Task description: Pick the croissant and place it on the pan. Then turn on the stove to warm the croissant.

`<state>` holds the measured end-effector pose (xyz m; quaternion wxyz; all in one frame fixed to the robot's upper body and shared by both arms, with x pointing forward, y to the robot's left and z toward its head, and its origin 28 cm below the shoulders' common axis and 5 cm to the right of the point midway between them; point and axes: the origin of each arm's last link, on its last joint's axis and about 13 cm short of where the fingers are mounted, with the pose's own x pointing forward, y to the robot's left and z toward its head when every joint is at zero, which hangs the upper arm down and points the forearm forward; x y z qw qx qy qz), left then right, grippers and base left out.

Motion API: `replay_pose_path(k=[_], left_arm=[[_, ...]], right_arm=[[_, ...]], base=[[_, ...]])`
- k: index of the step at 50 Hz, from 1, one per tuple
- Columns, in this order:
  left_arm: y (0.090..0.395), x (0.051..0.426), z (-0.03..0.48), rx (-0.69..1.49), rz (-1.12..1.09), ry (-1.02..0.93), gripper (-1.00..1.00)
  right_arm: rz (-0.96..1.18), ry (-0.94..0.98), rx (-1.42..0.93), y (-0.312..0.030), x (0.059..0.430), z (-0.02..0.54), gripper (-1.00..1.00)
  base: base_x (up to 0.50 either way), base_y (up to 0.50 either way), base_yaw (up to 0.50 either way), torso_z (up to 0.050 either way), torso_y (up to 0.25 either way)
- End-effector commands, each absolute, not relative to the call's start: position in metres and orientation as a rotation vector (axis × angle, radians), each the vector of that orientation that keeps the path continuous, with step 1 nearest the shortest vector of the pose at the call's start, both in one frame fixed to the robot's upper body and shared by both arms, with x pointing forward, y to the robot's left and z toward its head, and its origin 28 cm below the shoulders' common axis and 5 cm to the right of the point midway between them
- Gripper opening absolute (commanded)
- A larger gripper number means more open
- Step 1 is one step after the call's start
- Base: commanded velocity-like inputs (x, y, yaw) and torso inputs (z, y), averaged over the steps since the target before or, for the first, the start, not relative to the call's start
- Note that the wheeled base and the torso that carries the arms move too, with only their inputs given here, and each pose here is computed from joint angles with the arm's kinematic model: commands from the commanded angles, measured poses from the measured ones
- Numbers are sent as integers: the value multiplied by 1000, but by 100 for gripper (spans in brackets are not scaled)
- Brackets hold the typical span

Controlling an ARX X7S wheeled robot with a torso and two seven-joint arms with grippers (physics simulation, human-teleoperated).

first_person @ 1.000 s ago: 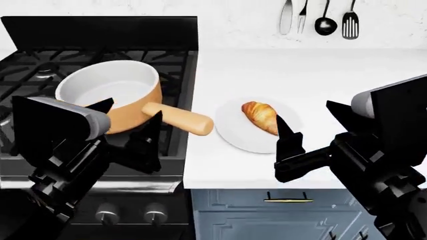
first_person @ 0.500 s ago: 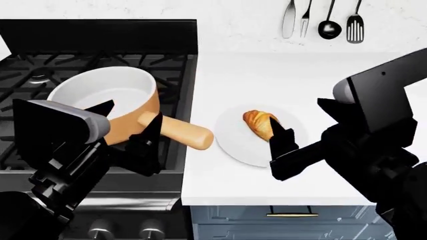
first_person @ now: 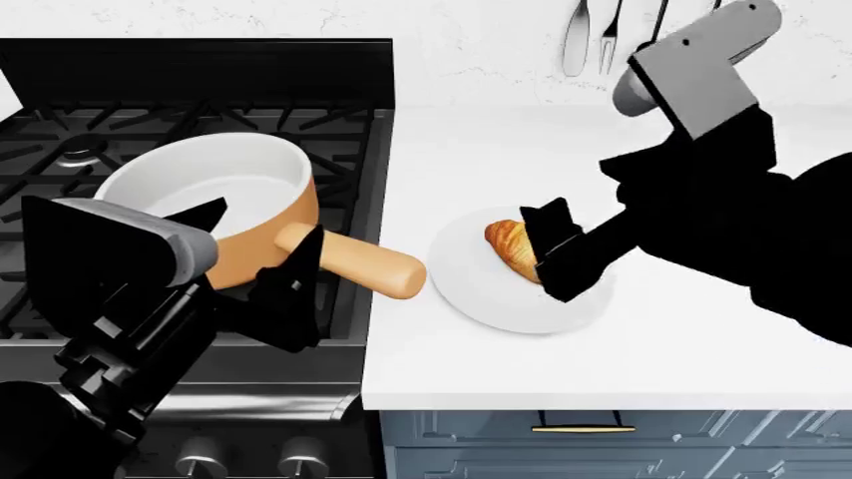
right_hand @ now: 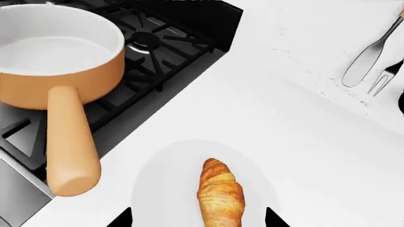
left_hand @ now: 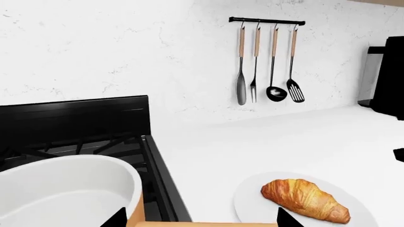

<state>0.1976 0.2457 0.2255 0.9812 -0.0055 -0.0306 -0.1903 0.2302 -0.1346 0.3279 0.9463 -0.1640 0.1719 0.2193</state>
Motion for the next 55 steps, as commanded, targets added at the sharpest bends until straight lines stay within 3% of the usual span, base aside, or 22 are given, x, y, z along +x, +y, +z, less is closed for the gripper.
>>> replay_pose_path(k=[1,21,55], left_arm=[[246,198,226,-7,-372,-67,100],[252,205,225,-10,-355,-70,100],[252,206,224,-4,-356,-69,100]], right_arm=[[475,448,-405,-138,248,353,100],[506,614,-474,-140,292,368,100],[543,641,-441,-137,342,343,100]], base=[[0,0,0,0,0],[0,0,0,0,0],[0,0,0,0,0]])
